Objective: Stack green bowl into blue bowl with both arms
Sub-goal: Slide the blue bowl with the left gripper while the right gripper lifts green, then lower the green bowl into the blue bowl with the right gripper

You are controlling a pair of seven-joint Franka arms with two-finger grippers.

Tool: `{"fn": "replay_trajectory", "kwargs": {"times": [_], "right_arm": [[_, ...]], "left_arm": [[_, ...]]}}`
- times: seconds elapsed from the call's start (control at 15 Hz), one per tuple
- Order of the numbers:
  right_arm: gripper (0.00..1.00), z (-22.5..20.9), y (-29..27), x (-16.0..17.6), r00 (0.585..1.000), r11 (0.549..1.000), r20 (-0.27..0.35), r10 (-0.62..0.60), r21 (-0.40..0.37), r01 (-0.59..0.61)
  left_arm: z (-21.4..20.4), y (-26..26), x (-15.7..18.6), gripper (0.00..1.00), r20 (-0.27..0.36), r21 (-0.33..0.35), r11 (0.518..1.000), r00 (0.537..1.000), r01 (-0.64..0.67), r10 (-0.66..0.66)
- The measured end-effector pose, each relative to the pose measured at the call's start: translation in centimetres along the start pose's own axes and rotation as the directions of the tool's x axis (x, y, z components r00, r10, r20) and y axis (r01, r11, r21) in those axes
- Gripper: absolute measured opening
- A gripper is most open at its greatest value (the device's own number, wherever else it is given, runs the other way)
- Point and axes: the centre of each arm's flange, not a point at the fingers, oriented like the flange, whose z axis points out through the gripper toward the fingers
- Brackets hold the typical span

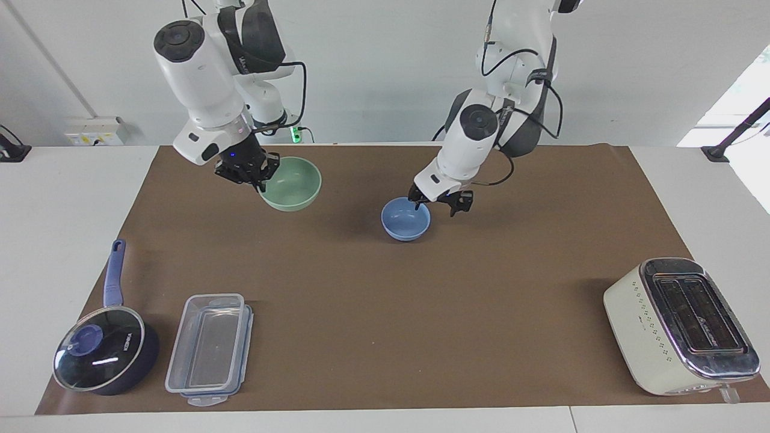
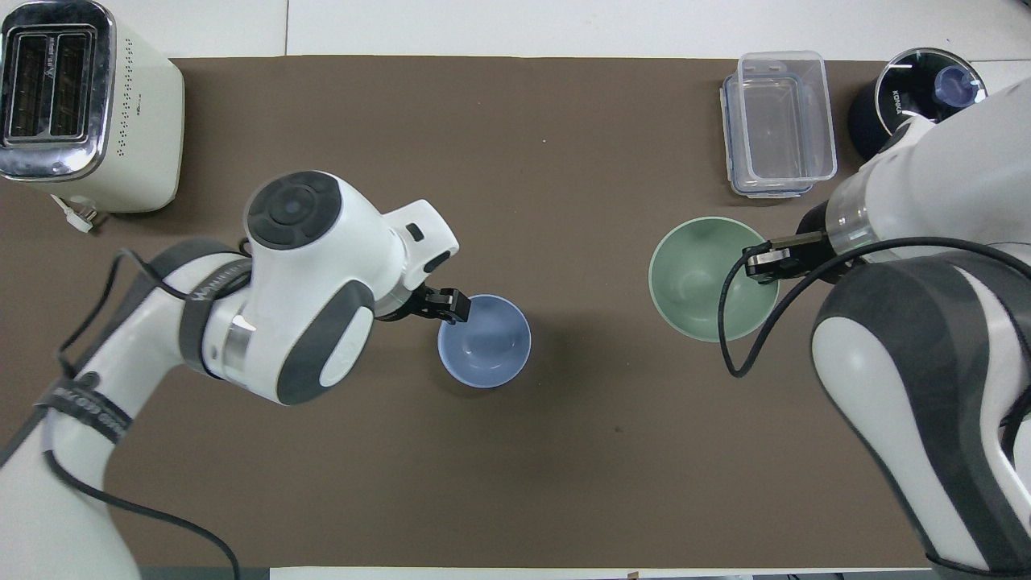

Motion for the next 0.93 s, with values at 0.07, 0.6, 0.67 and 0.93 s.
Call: {"fn": "replay_trajectory", "kwargs": {"times": [0.07, 0.6, 0.67, 0.93], "right_arm": [[0.05, 0.0, -1.7, -0.1, 1.000, 0.999, -0.013, 0.025, 0.020, -0.025], [0.05, 7.7, -14.7, -1.2, 0.987, 0.976, -0.007, 0.161, 0.149, -0.158], [0.05, 9.0, -14.7, -1.2, 0.986, 0.974, 0.005, 0.169, 0.154, -0.167], [0.05, 12.3, -16.0, -1.1, 0.981, 0.963, 0.049, 0.186, 0.190, -0.192]], "left_arm": [[-3.2, -2.9, 0.3, 1.00, -0.003, -0.007, 1.000, 1.000, 0.007, -0.007], [-13.5, -21.8, -1.8, 1.00, -0.033, 0.128, 0.989, 0.997, 0.074, -0.070], [-14.1, -21.7, -2.0, 1.00, -0.023, 0.143, 0.987, 0.997, 0.071, -0.069], [-18.3, -20.9, -3.8, 1.00, 0.027, 0.153, 0.985, 0.997, 0.073, -0.078]]}}
